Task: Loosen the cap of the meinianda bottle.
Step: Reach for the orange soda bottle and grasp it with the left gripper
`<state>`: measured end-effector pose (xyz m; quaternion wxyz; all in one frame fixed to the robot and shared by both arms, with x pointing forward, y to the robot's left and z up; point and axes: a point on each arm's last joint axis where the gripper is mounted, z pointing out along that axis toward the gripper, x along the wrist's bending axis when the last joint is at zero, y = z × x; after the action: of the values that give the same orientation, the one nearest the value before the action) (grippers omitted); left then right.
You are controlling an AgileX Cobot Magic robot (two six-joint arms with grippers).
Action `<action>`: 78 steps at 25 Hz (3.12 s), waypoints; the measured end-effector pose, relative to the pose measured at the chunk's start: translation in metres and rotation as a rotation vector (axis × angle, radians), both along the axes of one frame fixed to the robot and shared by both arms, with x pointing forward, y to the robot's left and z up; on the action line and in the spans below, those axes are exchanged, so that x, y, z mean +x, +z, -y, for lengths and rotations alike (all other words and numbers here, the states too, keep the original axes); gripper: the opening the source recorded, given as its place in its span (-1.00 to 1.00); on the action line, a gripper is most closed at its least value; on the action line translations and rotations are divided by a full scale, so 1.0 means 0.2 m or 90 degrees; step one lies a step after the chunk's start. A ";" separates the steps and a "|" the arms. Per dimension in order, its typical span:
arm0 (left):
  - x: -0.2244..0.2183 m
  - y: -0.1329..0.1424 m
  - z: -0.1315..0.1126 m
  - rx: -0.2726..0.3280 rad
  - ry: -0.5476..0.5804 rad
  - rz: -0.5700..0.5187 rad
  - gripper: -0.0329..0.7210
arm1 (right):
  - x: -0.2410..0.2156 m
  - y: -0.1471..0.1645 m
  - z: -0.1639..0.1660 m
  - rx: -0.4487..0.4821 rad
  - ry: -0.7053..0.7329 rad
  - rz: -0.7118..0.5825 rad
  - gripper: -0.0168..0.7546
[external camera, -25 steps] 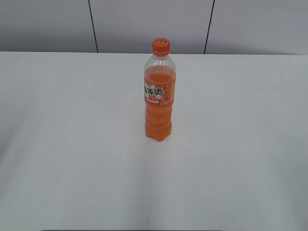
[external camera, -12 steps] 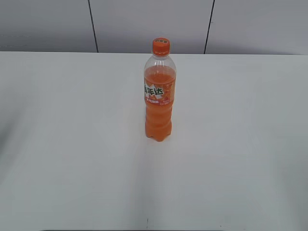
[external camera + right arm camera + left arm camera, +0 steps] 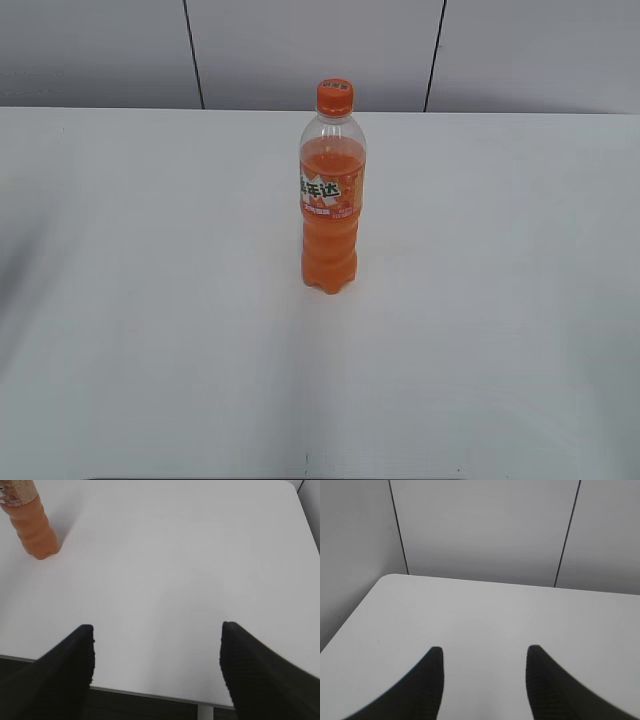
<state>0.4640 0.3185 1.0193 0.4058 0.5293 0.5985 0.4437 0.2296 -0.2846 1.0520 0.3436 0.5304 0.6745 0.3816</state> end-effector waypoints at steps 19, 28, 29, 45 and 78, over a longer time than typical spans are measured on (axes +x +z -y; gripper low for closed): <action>0.28 -0.30 0.22 -0.046 -0.338 0.060 -0.01 | 0.00 0.00 0.00 0.000 0.000 0.000 0.57; 0.41 -0.41 0.36 0.007 -0.637 0.081 0.26 | 0.00 0.00 0.00 0.000 0.000 0.000 0.57; 0.42 -0.43 0.37 -0.005 -0.654 0.087 0.34 | 0.00 0.00 0.00 0.000 0.000 0.000 0.57; 0.50 -0.64 0.68 -0.066 -0.777 0.044 0.61 | 0.00 0.00 0.00 0.000 0.000 0.000 0.57; 0.63 -0.76 1.14 -0.014 -0.905 0.021 0.40 | 0.00 0.00 0.00 0.000 0.000 0.000 0.57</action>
<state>0.5891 0.0904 0.8677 0.6111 0.7809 0.1068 0.0735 0.2296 -0.2846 1.0520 0.3435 0.5304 0.6745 0.3816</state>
